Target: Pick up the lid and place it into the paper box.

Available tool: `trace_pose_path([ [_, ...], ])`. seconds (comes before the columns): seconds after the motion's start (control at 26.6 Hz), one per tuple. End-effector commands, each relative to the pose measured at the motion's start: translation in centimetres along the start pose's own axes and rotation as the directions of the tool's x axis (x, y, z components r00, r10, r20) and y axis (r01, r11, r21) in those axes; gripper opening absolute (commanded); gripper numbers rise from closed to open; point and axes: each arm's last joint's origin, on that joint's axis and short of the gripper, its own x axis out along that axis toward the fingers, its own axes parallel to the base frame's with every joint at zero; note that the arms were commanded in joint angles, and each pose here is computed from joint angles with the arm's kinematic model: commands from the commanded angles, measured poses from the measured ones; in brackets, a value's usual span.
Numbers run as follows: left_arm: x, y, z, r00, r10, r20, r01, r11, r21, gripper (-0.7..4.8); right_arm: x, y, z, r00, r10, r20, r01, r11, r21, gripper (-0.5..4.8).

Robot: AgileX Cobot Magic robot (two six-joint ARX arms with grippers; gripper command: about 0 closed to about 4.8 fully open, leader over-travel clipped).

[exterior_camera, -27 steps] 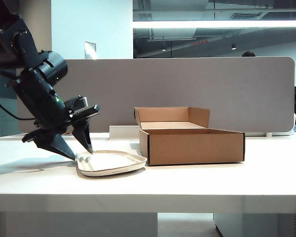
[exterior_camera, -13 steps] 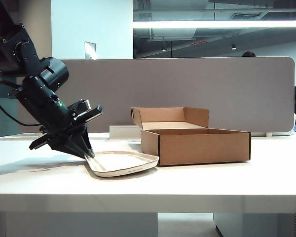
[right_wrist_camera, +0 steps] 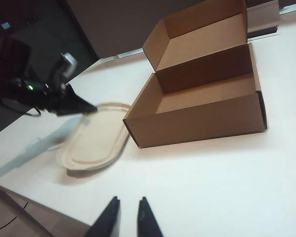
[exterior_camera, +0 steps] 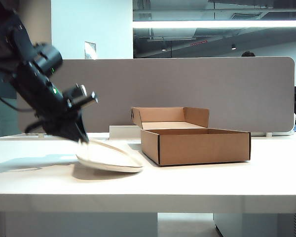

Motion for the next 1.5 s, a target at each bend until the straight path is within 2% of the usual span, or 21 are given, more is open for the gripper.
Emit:
trace_pose_path([
  [0.04, -2.3, -0.2, 1.4, 0.996, 0.004, 0.084, -0.006, 1.0, 0.025, -0.06, 0.0, 0.0, -0.1, 1.0, 0.005, 0.006, -0.005, 1.0, -0.004, 0.67],
  [0.34, -5.0, -1.4, 2.8, 0.982, -0.025, 0.185, 0.014, 0.998, 0.061, -0.06, 0.0, 0.0, -0.1, 1.0, 0.005, 0.005, -0.005, 1.0, -0.004, 0.67],
  [0.45, -5.1, -1.6, 2.9, 0.982, -0.062, 0.181, 0.053, 0.997, 0.052, -0.06, 0.0, 0.0, -0.1, 1.0, 0.008, 0.003, -0.008, 1.0, -0.003, 0.67],
  [0.49, -5.2, -1.6, 3.0, 0.981, -0.071, 0.181, 0.068, 0.997, 0.021, -0.06, 0.0, 0.0, -0.1, 1.0, 0.008, 0.002, -0.008, 1.0, -0.002, 0.67],
  [0.56, -5.3, -1.8, 3.2, 0.977, -0.103, 0.186, 0.104, 0.995, 0.006, -0.06, 0.0, 0.0, -0.1, 1.0, 0.006, -0.001, -0.006, 1.0, 0.0, 0.67],
  [0.75, -5.8, -3.3, 4.8, 0.948, -0.192, 0.252, 0.191, 0.981, 0.032, -0.06, 0.0, -0.1, -0.2, 1.0, 0.003, -0.01, -0.003, 1.0, 0.006, 0.67],
  [0.94, -6.1, -6.4, 6.4, 0.896, -0.231, 0.379, 0.198, 0.972, 0.124, -0.06, 0.0, -0.1, -0.2, 1.0, 0.003, -0.01, -0.003, 1.0, 0.006, 0.67],
  [1.05, -5.6, -8.3, 6.6, 0.862, -0.222, 0.455, 0.163, 0.973, 0.166, -0.06, 0.0, -0.1, -0.2, 1.0, 0.003, -0.01, -0.003, 1.0, 0.006, 0.67],
  [1.28, -2.2, -11.1, 6.0, 0.814, -0.233, 0.532, 0.134, 0.967, 0.217, -0.06, 0.0, -0.1, -0.2, 1.0, 0.004, -0.011, -0.004, 1.0, 0.006, 0.67],
  [1.39, 0.0, -12.1, 5.3, 0.812, -0.214, 0.543, 0.111, 0.97, 0.216, -0.06, 0.0, -0.1, -0.2, 1.0, 0.004, -0.011, -0.004, 1.0, 0.006, 0.67],
  [1.5, 2.6, -13.0, 5.3, 0.821, -0.208, 0.532, 0.087, 0.966, 0.244, -0.06, 0.0, 0.0, -0.2, 1.0, 0.024, -0.018, -0.024, 1.0, 0.007, 0.67],
])
